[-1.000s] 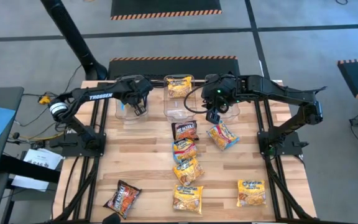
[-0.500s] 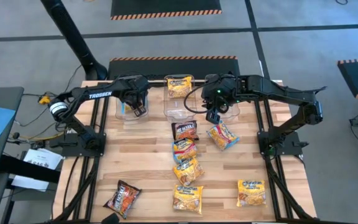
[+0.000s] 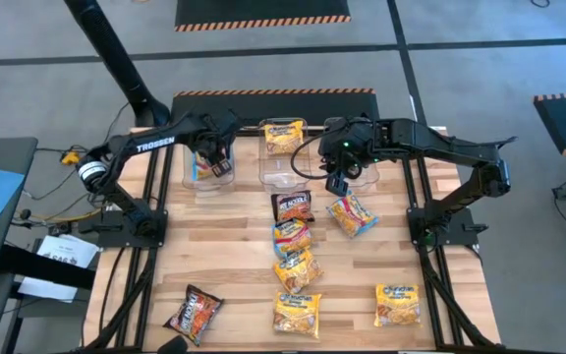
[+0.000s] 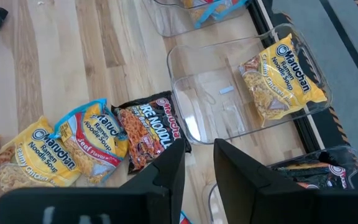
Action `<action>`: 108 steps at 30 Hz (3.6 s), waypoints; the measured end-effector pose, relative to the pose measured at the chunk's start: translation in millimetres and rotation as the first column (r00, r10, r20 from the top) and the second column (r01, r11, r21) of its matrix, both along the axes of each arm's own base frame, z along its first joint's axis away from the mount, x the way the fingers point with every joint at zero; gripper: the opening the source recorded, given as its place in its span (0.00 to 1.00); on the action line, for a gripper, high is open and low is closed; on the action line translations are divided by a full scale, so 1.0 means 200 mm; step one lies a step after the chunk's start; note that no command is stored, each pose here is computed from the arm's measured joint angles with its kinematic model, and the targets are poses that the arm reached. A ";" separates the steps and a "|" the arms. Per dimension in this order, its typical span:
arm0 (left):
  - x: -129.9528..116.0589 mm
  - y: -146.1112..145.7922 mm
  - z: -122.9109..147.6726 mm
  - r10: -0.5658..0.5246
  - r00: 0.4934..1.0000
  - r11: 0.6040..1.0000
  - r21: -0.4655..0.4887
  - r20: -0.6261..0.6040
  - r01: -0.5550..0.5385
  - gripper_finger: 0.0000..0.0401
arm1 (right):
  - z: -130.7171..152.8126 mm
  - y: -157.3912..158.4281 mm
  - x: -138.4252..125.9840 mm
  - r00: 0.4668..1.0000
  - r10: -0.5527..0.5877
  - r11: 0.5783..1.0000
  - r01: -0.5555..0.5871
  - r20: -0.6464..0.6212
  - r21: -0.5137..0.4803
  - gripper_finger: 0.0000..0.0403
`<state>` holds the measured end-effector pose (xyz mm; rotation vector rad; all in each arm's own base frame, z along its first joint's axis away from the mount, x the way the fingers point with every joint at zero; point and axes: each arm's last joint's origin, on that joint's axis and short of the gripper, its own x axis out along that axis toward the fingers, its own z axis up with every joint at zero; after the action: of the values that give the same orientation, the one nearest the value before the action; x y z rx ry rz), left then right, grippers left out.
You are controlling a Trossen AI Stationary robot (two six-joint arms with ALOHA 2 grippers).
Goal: Sort Maruchan noodles
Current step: Put the yellow noodle pack into the middle transparent bin
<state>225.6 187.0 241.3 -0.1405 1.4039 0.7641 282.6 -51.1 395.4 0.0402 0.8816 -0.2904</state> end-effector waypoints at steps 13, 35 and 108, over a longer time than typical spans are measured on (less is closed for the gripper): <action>-0.05 -0.28 0.38 -0.069 0.963 0.996 0.079 0.260 0.050 0.28 | -0.04 0.03 -0.05 0.994 -0.005 0.997 0.014 -0.111 0.076 0.28; -0.26 -0.65 0.63 -0.127 0.841 0.992 0.090 0.526 0.094 0.28 | -0.04 0.54 0.01 0.927 0.374 0.921 -0.368 -0.029 0.131 0.53; -0.21 -0.99 0.63 -0.189 0.768 0.963 -0.039 0.612 0.268 0.28 | -1.15 0.89 0.63 0.750 0.493 0.869 -0.404 -0.441 0.285 0.03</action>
<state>184.1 -10.6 366.8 -0.2793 0.8265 0.3690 408.4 127.4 165.0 -0.0945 1.4050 0.2538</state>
